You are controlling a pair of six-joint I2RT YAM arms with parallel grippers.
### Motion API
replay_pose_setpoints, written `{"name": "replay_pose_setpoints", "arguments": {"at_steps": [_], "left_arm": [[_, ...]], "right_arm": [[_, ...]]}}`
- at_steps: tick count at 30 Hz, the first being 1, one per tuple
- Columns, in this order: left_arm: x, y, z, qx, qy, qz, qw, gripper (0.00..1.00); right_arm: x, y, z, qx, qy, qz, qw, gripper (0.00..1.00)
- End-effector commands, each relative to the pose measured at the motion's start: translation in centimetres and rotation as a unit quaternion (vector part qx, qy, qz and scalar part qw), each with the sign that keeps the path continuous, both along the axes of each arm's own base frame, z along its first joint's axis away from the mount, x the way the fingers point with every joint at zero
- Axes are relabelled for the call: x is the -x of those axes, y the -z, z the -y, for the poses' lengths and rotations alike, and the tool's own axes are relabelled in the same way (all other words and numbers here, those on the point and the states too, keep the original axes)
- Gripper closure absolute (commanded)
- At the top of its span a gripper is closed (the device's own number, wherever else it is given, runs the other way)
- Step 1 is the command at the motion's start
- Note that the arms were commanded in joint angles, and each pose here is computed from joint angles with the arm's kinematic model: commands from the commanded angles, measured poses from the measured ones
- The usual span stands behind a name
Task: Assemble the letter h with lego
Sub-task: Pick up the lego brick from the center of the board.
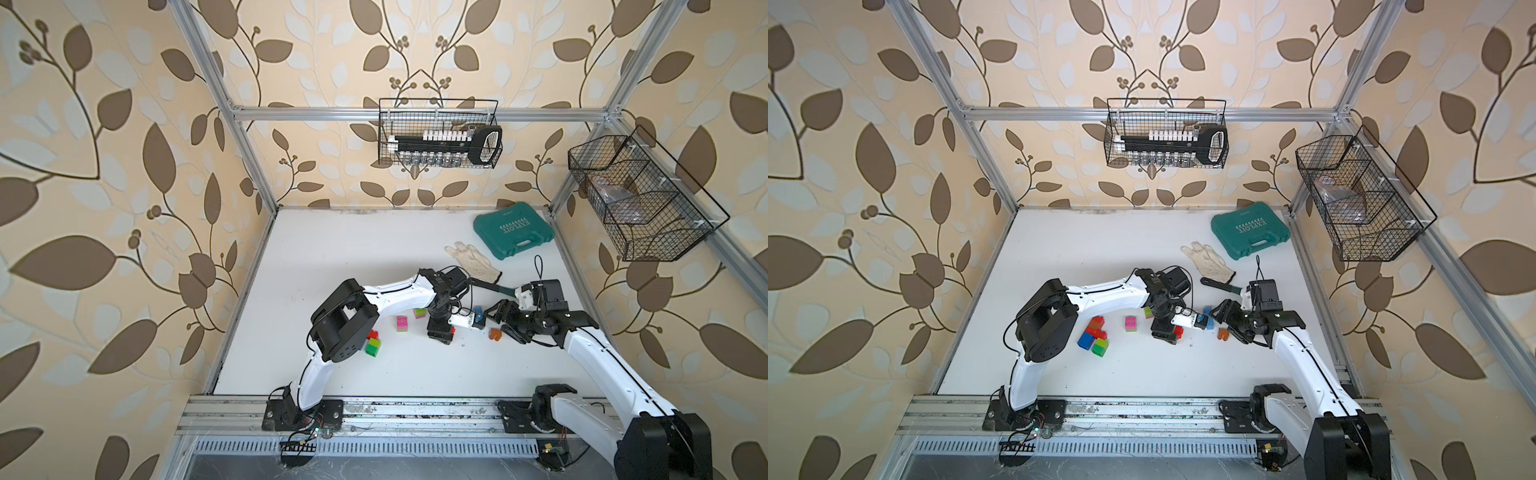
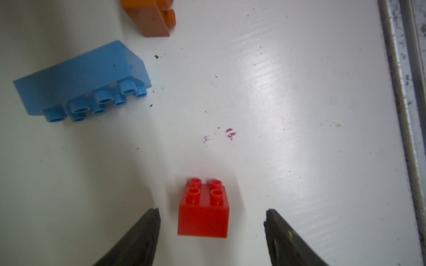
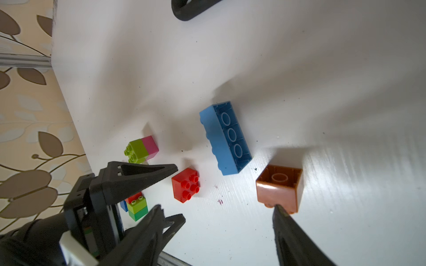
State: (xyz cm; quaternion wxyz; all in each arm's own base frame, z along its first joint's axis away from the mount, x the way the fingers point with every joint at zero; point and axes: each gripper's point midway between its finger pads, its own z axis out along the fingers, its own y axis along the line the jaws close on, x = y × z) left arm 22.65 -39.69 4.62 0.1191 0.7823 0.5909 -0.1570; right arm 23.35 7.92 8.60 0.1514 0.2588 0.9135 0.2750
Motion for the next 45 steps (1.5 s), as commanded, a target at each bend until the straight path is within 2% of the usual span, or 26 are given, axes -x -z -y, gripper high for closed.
{"name": "replay_pose_setpoints", "arguments": {"at_steps": [1, 2, 6, 9, 13, 16, 19, 24, 30, 37, 45], "left_arm": [[-0.1, -0.1, 0.9, 0.001, 0.0, 0.001, 1.0, 0.5], [0.0, 0.2, 0.8, 0.0, -0.001, -0.001, 1.0, 0.56], [0.0, 0.9, 0.6, 0.001, -0.001, 0.003, 1.0, 0.71], [0.2, 0.5, 0.5, 0.015, -0.005, 0.002, 1.0, 0.77], [0.9, -1.6, 0.3, 0.062, -0.026, -0.045, 0.997, 0.79], [0.7, -4.7, -0.2, 0.13, -0.054, -0.106, 0.984, 0.77], [0.1, -7.0, -0.7, 0.181, -0.07, -0.15, 0.969, 0.75], [0.4, -8.4, -0.9, 0.221, -0.076, -0.195, 0.952, 0.74], [0.8, -8.5, -0.8, 0.23, -0.073, -0.206, 0.948, 0.74], [1.0, -9.1, -0.7, 0.237, -0.068, -0.21, 0.946, 0.74], [0.8, -9.4, -0.8, 0.238, -0.068, -0.196, 0.949, 0.74]], "right_arm": [[0.4, 0.4, -0.6, -0.016, -0.012, -0.007, 1.0, 0.28], [0.5, 0.3, -0.8, -0.022, -0.016, -0.008, 1.0, 0.29], [1.2, 0.6, -1.3, -0.037, -0.027, -0.019, 0.999, 0.29], [1.7, 0.8, -1.8, -0.052, -0.04, -0.028, 0.997, 0.29], [2.4, 0.6, -3.8, -0.113, -0.078, -0.027, 0.99, 0.3], [2.6, 0.0, -5.3, -0.167, -0.096, -0.024, 0.981, 0.34], [2.7, -0.1, -6.2, -0.18, -0.104, -0.016, 0.978, 0.35], [2.2, 0.1, -8.3, -0.178, -0.119, -0.014, 0.977, 0.35], [0.7, -1.4, -11.1, -0.229, -0.123, 0.001, 0.966, 0.36], [0.4, -1.8, -11.3, -0.224, -0.115, -0.005, 0.968, 0.39], [0.5, -0.9, -13.2, -0.218, -0.128, -0.023, 0.967, 0.62]]}}
